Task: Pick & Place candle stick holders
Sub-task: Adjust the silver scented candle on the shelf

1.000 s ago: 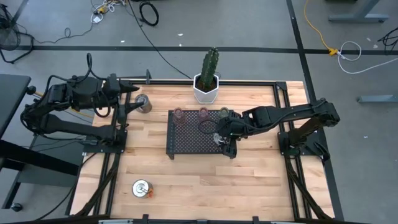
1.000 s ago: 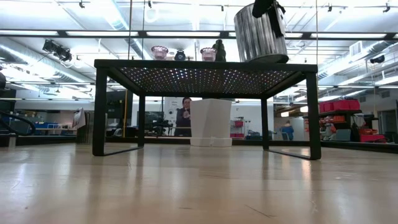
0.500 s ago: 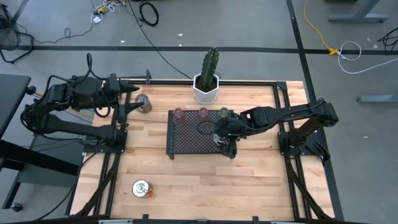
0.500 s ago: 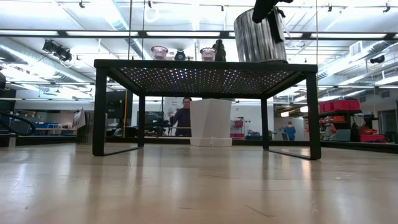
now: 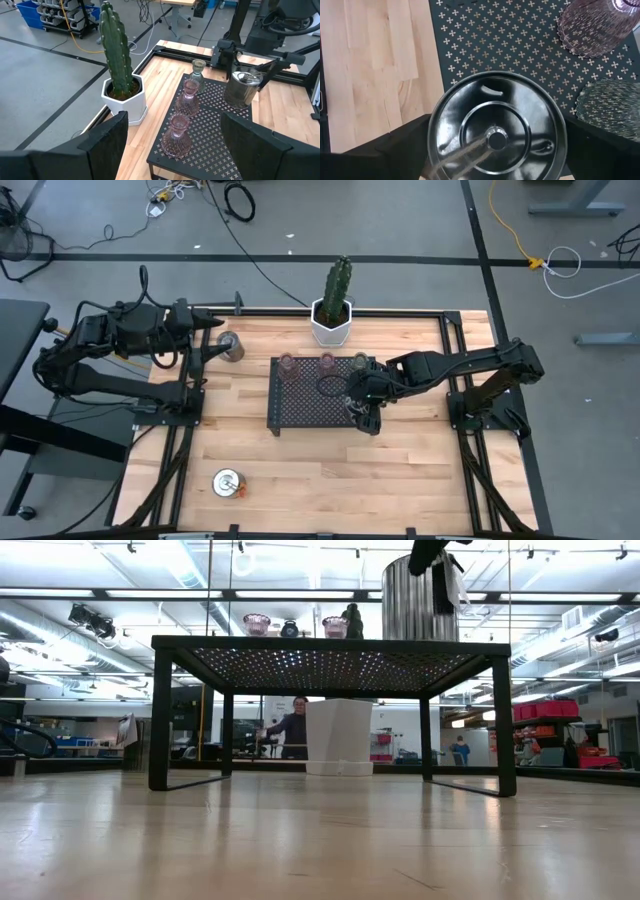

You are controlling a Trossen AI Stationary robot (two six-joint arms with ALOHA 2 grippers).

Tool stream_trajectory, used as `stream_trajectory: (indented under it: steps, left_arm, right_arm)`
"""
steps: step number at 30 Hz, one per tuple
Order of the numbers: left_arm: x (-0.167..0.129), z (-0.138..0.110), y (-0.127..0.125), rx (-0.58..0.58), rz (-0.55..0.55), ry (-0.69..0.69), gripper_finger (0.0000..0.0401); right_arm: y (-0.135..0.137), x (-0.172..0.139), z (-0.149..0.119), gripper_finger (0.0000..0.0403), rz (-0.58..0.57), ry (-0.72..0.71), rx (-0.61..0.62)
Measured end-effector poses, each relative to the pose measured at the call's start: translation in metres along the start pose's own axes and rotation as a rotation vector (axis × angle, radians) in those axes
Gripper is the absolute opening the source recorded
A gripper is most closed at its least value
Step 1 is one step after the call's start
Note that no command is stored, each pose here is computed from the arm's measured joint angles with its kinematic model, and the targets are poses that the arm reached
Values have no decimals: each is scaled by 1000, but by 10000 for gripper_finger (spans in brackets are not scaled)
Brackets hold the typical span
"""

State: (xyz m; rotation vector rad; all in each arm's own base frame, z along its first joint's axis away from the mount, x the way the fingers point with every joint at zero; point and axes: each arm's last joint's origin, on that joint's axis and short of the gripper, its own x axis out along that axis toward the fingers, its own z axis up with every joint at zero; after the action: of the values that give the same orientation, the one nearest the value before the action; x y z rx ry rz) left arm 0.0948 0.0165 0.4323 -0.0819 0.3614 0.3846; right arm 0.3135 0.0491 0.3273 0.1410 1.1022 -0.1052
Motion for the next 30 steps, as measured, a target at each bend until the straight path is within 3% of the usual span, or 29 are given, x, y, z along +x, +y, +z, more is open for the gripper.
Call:
stream_trajectory:
  steps: [23,30]
  left_arm:
    - [0,0,0,0,0,0,319]
    - [0,0,0,0,0,0,319]
  right_arm:
    - [-3,-20,-4,398,39,-36,4]
    - [-7,-32,-6,398,-8,-91,11]
